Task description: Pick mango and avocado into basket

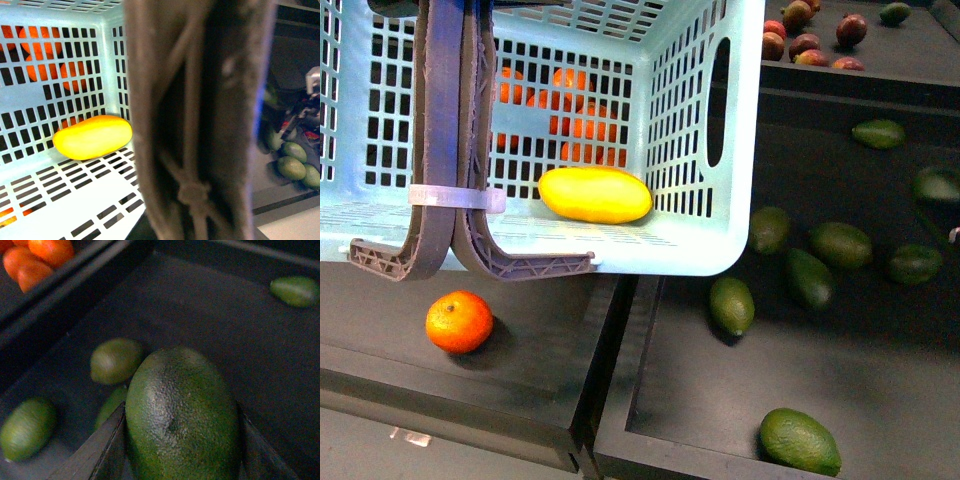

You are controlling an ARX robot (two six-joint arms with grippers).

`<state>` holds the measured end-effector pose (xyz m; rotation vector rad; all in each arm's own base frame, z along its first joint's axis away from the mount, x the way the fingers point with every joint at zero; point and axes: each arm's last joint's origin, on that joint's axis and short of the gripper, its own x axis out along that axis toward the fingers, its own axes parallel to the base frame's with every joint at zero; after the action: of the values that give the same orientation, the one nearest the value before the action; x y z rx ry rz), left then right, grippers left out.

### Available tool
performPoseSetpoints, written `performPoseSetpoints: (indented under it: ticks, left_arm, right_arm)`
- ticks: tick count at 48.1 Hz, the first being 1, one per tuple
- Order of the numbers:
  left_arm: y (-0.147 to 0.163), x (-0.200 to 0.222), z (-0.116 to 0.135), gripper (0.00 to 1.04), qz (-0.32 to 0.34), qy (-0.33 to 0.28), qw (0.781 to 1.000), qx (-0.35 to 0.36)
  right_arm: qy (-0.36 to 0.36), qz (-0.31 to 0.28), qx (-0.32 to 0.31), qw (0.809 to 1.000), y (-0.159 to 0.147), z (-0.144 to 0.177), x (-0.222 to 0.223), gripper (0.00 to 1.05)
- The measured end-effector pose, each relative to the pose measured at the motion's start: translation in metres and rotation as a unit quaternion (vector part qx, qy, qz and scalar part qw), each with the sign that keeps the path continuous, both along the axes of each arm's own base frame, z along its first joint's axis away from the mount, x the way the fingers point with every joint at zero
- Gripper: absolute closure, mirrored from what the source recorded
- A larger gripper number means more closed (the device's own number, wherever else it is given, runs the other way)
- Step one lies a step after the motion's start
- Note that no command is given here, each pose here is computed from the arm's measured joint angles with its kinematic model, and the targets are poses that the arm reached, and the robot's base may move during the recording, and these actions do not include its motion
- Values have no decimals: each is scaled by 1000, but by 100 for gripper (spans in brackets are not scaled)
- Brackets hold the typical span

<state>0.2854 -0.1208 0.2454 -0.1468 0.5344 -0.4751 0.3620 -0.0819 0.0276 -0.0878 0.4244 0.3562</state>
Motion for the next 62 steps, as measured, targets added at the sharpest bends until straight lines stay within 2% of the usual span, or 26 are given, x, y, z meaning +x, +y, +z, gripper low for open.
performPoseSetpoints:
  ticks: [7, 13, 18, 27, 42, 43, 47, 52, 56, 62]
  left_arm:
    - [0, 0, 0, 100, 0, 0, 1000, 0]
    - [0, 0, 0, 100, 0, 0, 1000, 0]
    - [0, 0, 0, 100, 0, 0, 1000, 0]
    - [0, 0, 0, 100, 0, 0, 1000, 0]
    - [0, 0, 0, 100, 0, 0, 1000, 0]
    - [0, 0, 0, 100, 3, -1, 1000, 2]
    - [1, 0, 0, 100, 2, 0, 1000, 0]
    - [1, 0, 0, 100, 3, 0, 1000, 0]
    - [1, 0, 0, 100, 3, 0, 1000, 1]
    - [1, 0, 0, 100, 4, 2, 1000, -2]
  right_arm:
    - [-67, 9, 49, 996, 24, 79, -10, 50]
    - [-131, 49, 74, 987, 65, 154, -19, 50]
    - [-150, 92, 83, 981, 108, 183, -30, 50]
    - [-128, 151, 86, 976, 188, 182, -38, 50]
    - [-112, 207, 89, 968, 266, 172, -40, 50]
    - [-111, 203, 86, 969, 270, 170, -39, 47]
    - [-112, 186, 85, 972, 274, 167, -36, 32]
    - [-125, 176, 89, 972, 273, 170, -37, 20]
    - [-148, 153, 97, 972, 262, 181, -44, 6]
    - [-177, 118, 107, 971, 239, 198, -59, 8]
